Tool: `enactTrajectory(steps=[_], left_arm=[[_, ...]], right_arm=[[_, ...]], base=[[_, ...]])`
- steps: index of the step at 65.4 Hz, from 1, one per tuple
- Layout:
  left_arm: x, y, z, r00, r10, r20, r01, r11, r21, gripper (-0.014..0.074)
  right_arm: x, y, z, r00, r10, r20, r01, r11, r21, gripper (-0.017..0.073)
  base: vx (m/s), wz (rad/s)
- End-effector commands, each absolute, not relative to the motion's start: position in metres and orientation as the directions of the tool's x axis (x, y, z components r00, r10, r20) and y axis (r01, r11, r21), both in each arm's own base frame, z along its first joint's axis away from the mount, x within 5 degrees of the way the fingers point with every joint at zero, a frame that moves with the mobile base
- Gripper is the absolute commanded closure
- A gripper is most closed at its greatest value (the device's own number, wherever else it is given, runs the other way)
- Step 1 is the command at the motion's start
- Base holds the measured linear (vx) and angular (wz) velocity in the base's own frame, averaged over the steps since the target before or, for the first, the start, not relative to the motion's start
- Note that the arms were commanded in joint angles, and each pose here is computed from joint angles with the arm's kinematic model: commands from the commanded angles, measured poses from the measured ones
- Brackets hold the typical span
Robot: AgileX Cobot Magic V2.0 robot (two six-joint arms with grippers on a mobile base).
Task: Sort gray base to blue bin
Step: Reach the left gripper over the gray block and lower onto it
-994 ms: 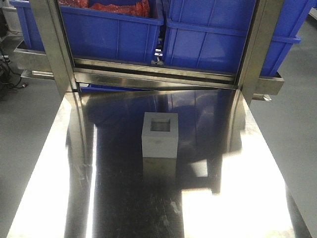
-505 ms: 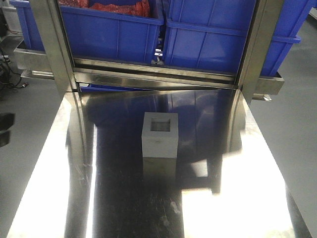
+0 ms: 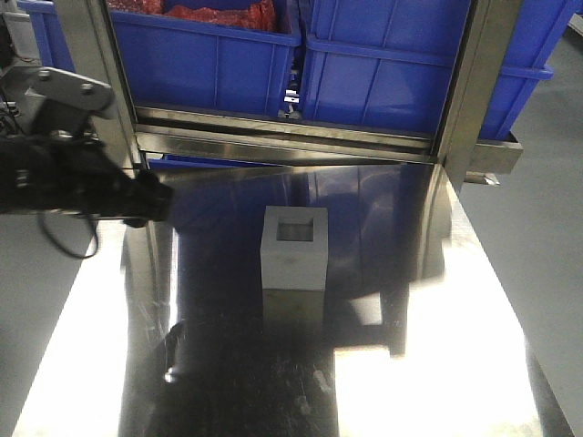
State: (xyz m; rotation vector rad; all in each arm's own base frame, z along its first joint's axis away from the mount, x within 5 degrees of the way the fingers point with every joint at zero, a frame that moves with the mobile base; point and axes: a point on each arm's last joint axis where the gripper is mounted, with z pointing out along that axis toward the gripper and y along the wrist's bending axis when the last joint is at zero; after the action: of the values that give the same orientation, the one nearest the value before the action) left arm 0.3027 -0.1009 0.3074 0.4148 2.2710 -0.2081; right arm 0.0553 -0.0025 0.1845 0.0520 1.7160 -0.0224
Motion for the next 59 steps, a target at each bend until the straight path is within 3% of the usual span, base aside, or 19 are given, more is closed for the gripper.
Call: enactTrajectory(steps=[1,10,29,59], left_arm=[[0.317,-0.122,0.325,-0.578,0.208,-0.789,0.372,0.928,-0.027,0.007],[0.336,-0.155,0.32,-0.626,0.223,-0.747,0.369,0.929,-0.033,0.007],[0.377,-0.2,0.303,-0.739,0.12,-0.662,0.306,0.936,-0.171,0.007],[0.41,-0.222,0.267,-0.795,0.092,-0.6,0.28,0.933,-0.227,0.007]], right_arm=[[0.056,-0.003,0.191,-0.073,0.003,-0.997,0.047,0.999,0.0,0.0564],[0.056,-0.003,0.191,-0.073,0.003,-0.997,0.047,0.999,0.0,0.0564],[0.056,-0.003,0.191,-0.073,0.003,-0.997,0.047,0.999,0.0,0.0564],[0.056,-0.003,0.191,-0.073,0.003,-0.997,0.047,0.999,0.0,0.0564]], base=[[0.0,0.0],[0.0,0.0],[0.0,0.0],[0.0,0.0]])
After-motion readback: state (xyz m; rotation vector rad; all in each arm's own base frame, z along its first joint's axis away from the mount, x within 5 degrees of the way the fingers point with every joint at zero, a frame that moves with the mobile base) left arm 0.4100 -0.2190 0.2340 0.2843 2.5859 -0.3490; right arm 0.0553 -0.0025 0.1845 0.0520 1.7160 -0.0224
